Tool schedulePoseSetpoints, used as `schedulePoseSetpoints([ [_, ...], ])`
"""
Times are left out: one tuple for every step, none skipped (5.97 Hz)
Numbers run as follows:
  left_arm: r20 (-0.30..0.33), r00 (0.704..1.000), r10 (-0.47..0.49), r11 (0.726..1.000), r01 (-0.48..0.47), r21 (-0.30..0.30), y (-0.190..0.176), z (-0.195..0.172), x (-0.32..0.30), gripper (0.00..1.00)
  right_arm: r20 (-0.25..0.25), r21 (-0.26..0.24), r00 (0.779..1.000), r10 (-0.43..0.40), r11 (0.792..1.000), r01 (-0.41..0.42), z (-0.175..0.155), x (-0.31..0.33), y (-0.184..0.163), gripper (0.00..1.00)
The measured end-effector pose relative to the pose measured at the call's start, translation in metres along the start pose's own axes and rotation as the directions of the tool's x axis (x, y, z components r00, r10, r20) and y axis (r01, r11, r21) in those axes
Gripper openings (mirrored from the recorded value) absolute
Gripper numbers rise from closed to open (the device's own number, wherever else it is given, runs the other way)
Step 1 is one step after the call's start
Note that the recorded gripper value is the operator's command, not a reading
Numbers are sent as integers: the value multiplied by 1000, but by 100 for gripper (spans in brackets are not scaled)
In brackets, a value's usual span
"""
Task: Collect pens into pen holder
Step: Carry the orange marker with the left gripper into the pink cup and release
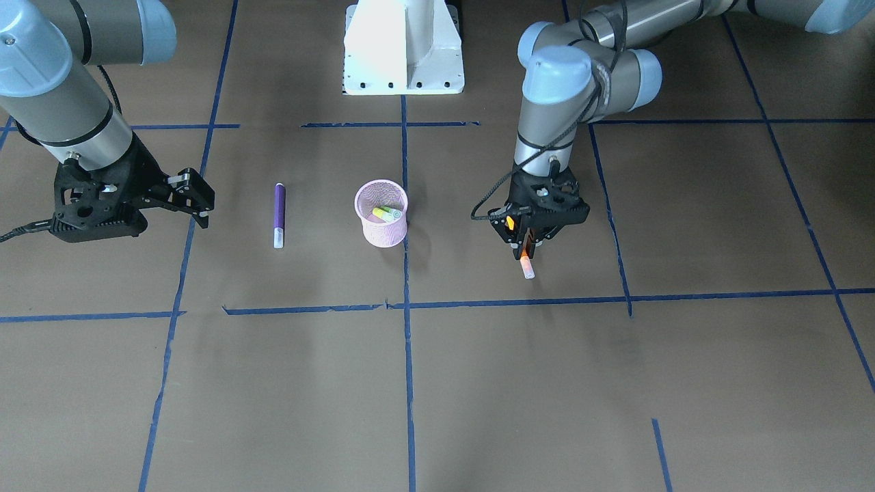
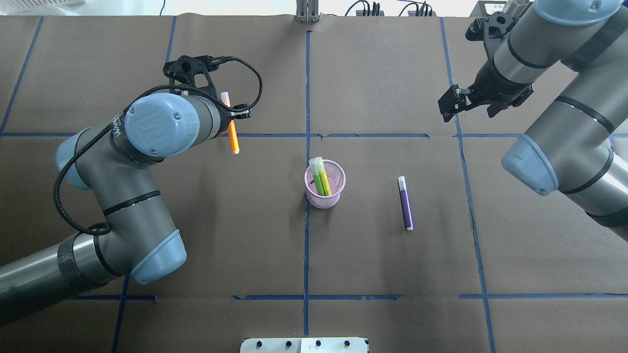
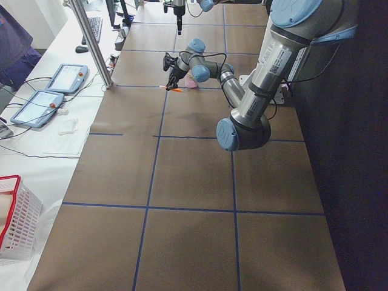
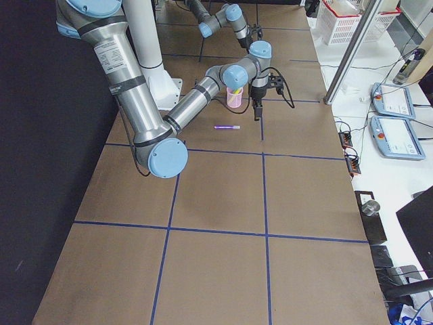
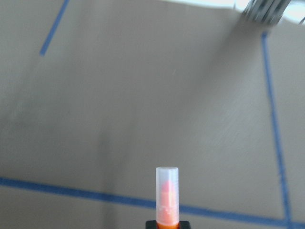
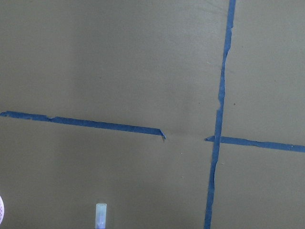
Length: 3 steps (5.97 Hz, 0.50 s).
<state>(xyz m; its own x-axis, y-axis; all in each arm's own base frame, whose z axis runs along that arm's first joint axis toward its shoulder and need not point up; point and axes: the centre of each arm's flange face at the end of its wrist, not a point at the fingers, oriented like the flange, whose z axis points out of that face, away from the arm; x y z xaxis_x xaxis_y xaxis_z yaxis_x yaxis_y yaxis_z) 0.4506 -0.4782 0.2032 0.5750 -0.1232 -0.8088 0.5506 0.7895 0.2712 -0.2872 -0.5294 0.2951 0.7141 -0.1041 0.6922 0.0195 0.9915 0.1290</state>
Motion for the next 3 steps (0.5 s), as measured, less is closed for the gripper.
schedulePoseSetpoints([
  [-53,998,36,998,-34,45,3,-24,25,0,2,4,1000,-4,1000,4,-1,-2,0,100],
  [-101,986,134,989,-126,82,18,-45,55,0,6,9,1000,-9,1000,9,-4,-5,-1,100],
  [-134,963,233,968,-218,122,42,-63,86,0,9,13,1000,-17,1000,17,-6,-7,-1,100],
])
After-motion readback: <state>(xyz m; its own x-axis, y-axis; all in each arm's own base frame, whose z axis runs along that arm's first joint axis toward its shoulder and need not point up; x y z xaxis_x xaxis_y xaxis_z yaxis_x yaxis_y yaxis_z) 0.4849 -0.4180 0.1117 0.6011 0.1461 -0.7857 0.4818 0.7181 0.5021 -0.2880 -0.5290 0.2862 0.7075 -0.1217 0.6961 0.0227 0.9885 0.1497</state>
